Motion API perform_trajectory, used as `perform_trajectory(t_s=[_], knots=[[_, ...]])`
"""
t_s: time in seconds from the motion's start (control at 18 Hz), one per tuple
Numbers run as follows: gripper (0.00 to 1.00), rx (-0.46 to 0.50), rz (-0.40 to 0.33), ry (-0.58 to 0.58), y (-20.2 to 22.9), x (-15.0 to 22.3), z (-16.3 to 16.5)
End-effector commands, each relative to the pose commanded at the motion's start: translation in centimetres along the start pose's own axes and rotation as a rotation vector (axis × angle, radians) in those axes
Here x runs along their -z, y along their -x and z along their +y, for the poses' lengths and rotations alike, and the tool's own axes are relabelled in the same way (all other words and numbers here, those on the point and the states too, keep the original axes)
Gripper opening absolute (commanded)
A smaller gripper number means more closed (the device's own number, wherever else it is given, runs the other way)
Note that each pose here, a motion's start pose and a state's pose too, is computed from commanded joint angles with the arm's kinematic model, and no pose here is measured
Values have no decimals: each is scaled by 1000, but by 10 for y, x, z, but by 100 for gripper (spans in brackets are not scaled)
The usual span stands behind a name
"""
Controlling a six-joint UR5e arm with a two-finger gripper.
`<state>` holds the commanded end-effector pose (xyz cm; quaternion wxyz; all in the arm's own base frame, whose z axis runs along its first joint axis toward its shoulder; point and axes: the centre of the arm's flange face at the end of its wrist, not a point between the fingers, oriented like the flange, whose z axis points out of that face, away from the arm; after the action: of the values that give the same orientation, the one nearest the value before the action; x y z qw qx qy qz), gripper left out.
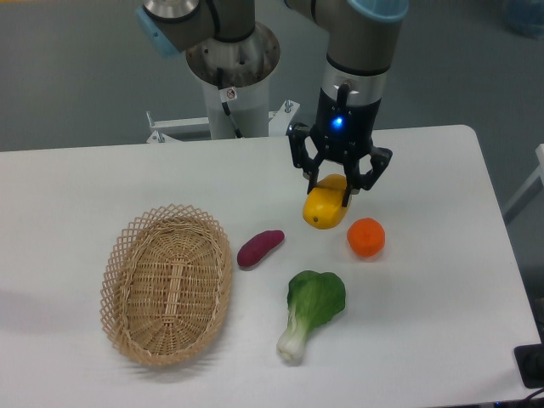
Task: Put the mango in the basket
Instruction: 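Close the gripper on the yellow mango and lift it off the table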
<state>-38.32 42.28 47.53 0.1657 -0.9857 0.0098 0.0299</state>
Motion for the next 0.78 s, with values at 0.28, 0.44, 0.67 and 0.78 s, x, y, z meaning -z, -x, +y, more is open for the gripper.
perform_trajectory(t_s=[0.28,0.44,0.67,0.78], knots=[[53,4,4,13,-8,-3,7],[53,18,9,15,-14,-3,7],[53,93,31,13,-42,-17,-14],[53,137,43,13,-57,-26,-28]])
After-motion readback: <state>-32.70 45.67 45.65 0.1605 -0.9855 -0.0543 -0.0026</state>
